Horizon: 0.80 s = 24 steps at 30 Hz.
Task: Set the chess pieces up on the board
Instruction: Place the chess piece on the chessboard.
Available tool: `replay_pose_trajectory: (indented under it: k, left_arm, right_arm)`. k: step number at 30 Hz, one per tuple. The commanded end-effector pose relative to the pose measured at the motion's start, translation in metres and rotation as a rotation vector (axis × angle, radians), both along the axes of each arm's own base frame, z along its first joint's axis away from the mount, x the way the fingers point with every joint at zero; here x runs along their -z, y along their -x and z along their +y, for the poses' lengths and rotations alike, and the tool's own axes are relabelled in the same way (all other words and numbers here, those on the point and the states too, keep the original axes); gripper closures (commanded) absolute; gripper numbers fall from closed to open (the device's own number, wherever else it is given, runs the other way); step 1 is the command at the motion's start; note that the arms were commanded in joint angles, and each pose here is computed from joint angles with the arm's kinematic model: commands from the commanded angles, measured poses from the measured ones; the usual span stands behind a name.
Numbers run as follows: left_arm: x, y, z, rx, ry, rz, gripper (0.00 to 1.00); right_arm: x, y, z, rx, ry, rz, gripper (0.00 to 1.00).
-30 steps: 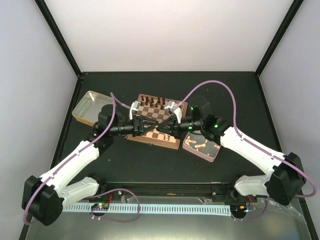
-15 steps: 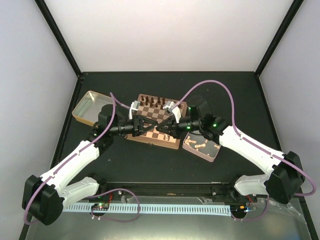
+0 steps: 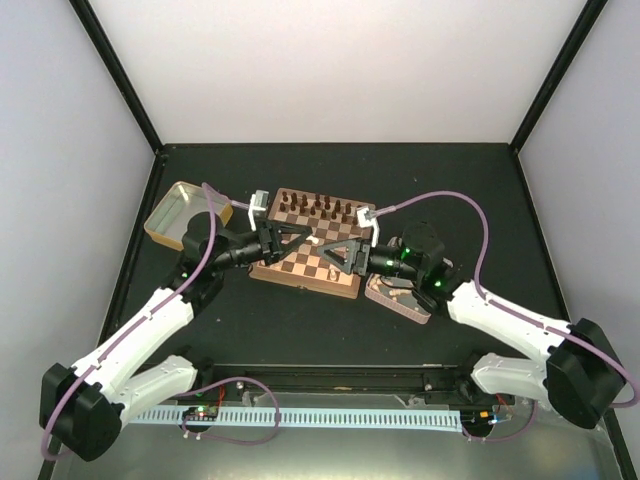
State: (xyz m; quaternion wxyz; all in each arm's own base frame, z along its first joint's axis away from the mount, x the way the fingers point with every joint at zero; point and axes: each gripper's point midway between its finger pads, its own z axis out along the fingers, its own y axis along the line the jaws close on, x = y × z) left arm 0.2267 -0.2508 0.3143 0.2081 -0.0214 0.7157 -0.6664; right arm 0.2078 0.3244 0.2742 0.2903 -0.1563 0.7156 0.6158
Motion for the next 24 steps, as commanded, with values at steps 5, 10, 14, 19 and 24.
replay_pose_trajectory:
  k: [5, 10, 14, 19, 24]
  left_arm:
    - [-0.023, -0.006, 0.003, -0.050, 0.098, -0.010, 0.94]
    - [-0.025, -0.006, 0.002, -0.041, 0.120, 0.007, 0.94]
    - [-0.022, -0.006, 0.003, -0.040, 0.124, 0.019, 0.94]
    - [-0.018, -0.005, 0.002, -0.040, 0.123, 0.030, 0.95]
    - [-0.015, -0.005, 0.003, -0.039, 0.122, 0.036, 0.95]
  right_arm:
    - [-0.074, 0.004, -0.001, -0.038, -0.328, 0.087, 0.48]
    - [-0.070, 0.000, 0.004, -0.039, -0.331, 0.124, 0.51]
    - [-0.065, -0.006, 0.009, -0.034, -0.314, 0.146, 0.56]
    - [-0.066, -0.009, 0.013, -0.037, -0.308, 0.152, 0.69]
    - [-0.071, -0.010, 0.015, -0.043, -0.305, 0.143, 0.83]
